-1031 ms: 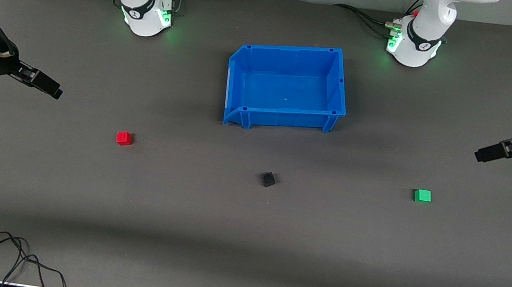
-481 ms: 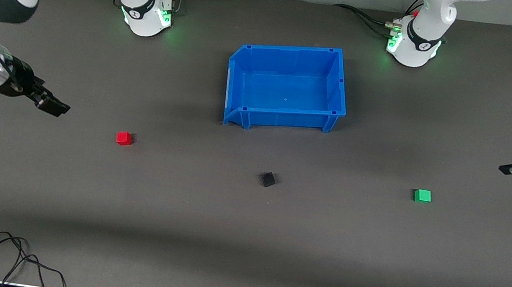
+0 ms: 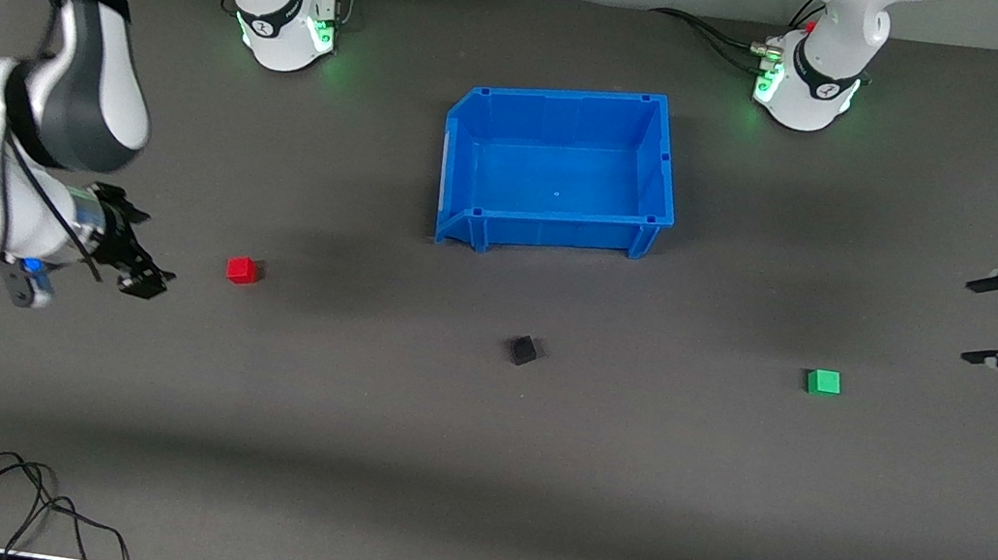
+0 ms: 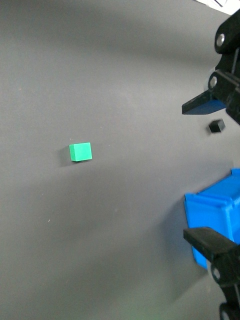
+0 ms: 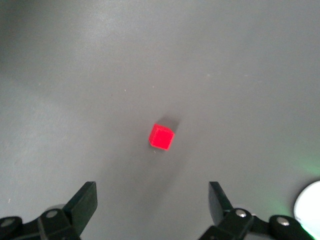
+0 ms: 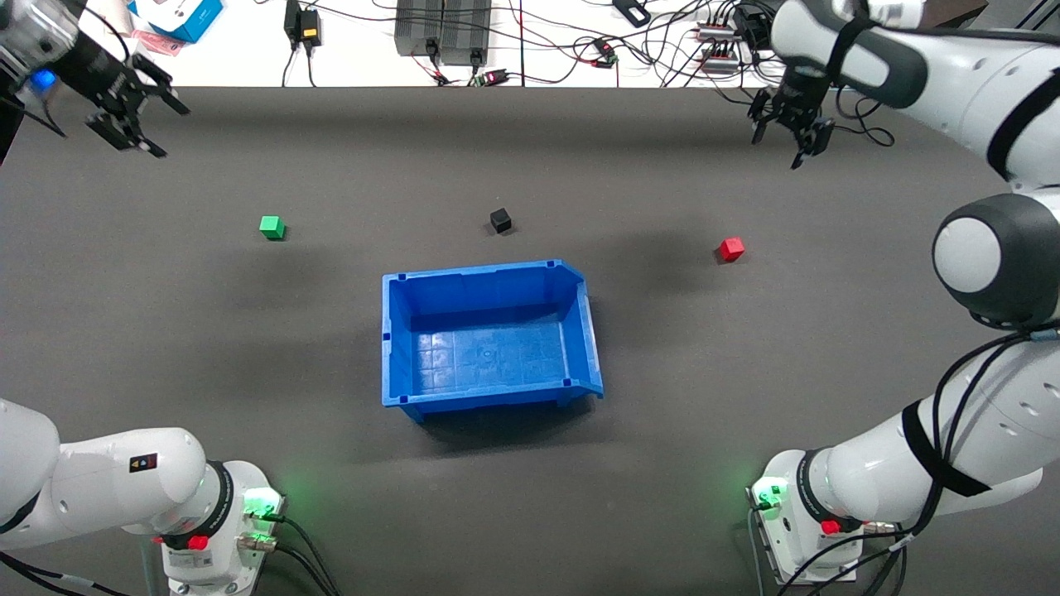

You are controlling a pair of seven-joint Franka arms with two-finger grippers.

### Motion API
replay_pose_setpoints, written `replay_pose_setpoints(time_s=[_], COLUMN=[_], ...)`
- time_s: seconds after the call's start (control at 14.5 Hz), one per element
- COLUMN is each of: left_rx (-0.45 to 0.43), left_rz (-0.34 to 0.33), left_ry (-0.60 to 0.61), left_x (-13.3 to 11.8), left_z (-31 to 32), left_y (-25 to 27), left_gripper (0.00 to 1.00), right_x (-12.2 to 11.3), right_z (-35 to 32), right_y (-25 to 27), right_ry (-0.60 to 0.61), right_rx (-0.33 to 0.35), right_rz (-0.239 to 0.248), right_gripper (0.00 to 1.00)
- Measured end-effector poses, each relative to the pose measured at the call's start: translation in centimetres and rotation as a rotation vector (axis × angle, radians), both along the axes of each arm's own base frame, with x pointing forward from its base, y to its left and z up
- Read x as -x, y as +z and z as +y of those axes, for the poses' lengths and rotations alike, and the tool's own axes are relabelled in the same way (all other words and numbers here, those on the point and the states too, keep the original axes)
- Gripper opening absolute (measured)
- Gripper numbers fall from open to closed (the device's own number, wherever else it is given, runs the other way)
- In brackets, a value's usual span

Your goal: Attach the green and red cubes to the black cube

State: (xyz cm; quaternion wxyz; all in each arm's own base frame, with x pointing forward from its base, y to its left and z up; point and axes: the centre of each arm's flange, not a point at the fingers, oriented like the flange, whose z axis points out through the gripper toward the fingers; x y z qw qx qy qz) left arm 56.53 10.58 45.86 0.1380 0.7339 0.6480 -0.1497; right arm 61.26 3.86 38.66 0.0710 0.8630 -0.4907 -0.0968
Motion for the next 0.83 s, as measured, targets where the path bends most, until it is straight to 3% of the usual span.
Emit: replay_pose_setpoints(time_s=[0.14, 0.34, 0.69, 0.76, 0.83], left_rx=[0.029, 0.081, 0.121, 0.135, 0.152], left_rz=[-0.011, -0.024, -0.066, -0.083, -0.098], left_ry=[0.067, 0.135, 0.157, 0.147, 0.138], left_x=[0.4, 0.8, 0.9, 1.3, 1.9], left_z=[0.1, 0.4, 1.7, 1.8, 1.7], left_y=[-3.9, -9.4, -19.6, -21.5, -23.2], left_gripper=[1.00, 1.00, 1.00, 1.00, 1.00], right_x=[0.9, 2.6, 3.3, 3.3, 3.3], right_z=[0.0, 1.2, 1.2, 1.0, 1.0], right_y=[-4.0, -7.5, -13.9, -15.5, -17.1], right_ry=[-0.069, -0.138, -0.168, -0.170, -0.170], right_rx=[0.017, 0.044, 0.061, 0.064, 0.067], right_rz=[-0.013, 0.016, 0.018, 0.019, 0.019], right_gripper=[0.96, 0.93, 0.85, 0.77, 0.76])
